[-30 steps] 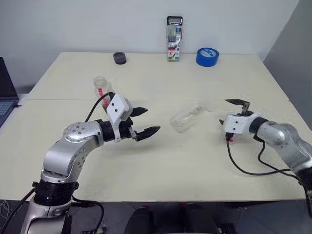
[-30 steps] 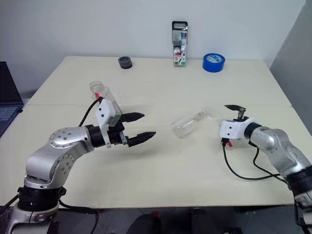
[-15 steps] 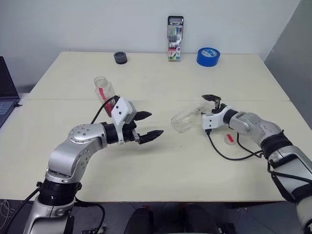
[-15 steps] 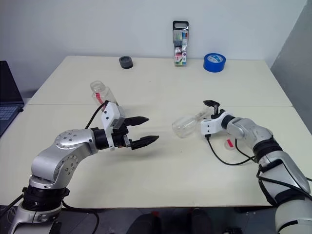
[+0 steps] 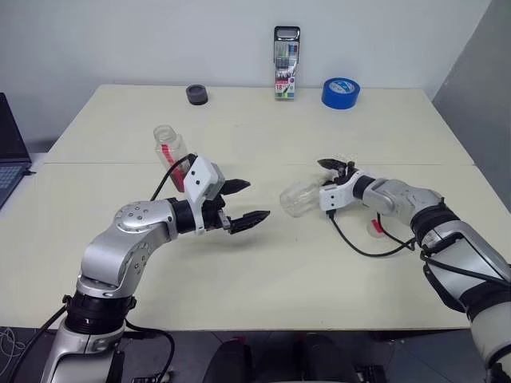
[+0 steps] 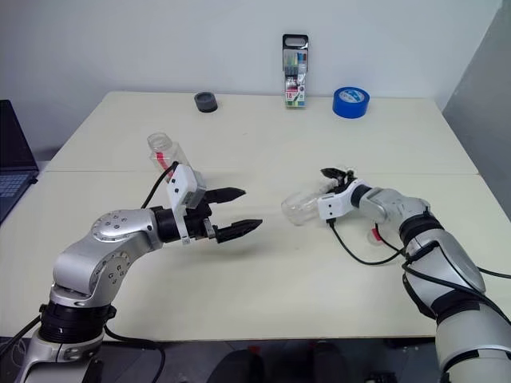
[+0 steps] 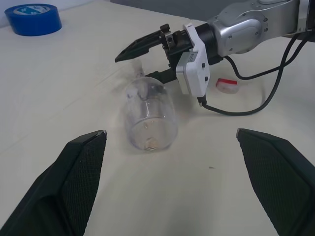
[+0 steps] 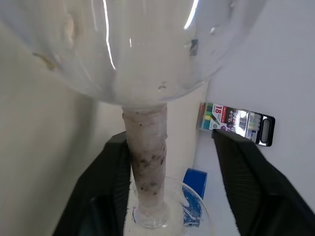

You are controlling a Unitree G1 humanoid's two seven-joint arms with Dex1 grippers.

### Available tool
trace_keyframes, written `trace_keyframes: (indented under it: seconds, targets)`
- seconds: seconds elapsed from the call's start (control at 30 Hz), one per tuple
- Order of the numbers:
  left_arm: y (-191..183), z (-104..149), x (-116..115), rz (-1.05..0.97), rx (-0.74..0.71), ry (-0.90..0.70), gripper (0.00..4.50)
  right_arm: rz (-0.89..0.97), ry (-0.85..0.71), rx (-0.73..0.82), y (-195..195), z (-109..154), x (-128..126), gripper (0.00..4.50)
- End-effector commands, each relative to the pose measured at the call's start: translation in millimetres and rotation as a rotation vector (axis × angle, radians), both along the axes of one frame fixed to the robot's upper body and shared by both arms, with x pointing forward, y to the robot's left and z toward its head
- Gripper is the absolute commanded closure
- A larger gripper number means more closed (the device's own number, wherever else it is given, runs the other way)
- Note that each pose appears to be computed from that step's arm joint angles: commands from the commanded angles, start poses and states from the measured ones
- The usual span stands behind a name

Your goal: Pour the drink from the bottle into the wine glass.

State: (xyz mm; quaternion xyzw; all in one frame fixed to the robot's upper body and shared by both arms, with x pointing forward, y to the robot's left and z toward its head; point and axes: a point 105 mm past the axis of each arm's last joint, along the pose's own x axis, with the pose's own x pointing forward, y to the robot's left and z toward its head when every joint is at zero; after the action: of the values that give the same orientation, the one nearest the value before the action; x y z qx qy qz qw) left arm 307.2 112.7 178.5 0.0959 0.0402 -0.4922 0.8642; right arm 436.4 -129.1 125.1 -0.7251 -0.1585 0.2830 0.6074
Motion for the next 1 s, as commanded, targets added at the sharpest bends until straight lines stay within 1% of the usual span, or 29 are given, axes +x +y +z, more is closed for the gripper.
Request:
trace_keyframes:
  seconds: [0.03, 0.13, 0.17, 0.23, 0.3, 0.37, 0.43, 0.53, 0.6, 0.67, 0.77, 1.0]
  targets:
    - [1, 12, 1, -0.001, -0.012, -0.035, 0.0, 0.001, -0.033, 0.003, 1, 12, 4, 3.08]
    - [0, 10, -2, -0.01, -0.01, -0.025, 0.0, 0.001, -0.034, 0.002, 1, 12, 4, 4.09]
    - [0, 9, -3, -0.016, -0.008, -0.02, 0.0, 0.005, -0.037, 0.006, 1, 14, 4, 4.36]
    - [-1, 6, -9, -0.035, 0.004, -0.003, 0.0, 0.013, -0.06, 0.033, 4, 20, 4, 4.37]
    - [3, 2, -22, -0.039, -0.002, 0.023, 0.0, 0.005, -0.062, 0.176, 12, 34, 6, 4.37]
    - [7, 0, -37, -0.027, -0.033, 0.042, 0.0, -0.01, -0.032, 0.378, 22, 51, 8, 4.37]
    - [14, -3, -50, 0.02, -0.071, 0.047, 0.0, -0.027, 0.051, 0.633, 35, 66, 12, 4.37]
    - [33, -4, -51, 0.206, -0.123, -0.035, 0.0, -0.075, 0.274, 1.036, 54, 75, 20, 4.37]
    - [48, -14, -52, 0.331, -0.128, -0.053, 0.0, -0.075, 0.417, 1.2, 71, 72, 21, 4.37]
    - [58, -22, -54, 0.425, -0.128, -0.067, 0.0, -0.067, 0.53, 1.303, 86, 67, 19, 4.37]
    - [63, -27, -59, 0.536, -0.177, -0.075, 0.0, -0.041, 0.642, 1.386, 106, 60, 12, 4.37]
    - [59, -37, -63, 0.589, -0.213, -0.052, 0.0, 0.011, 0.756, 1.495, 126, 50, -1, 4.37]
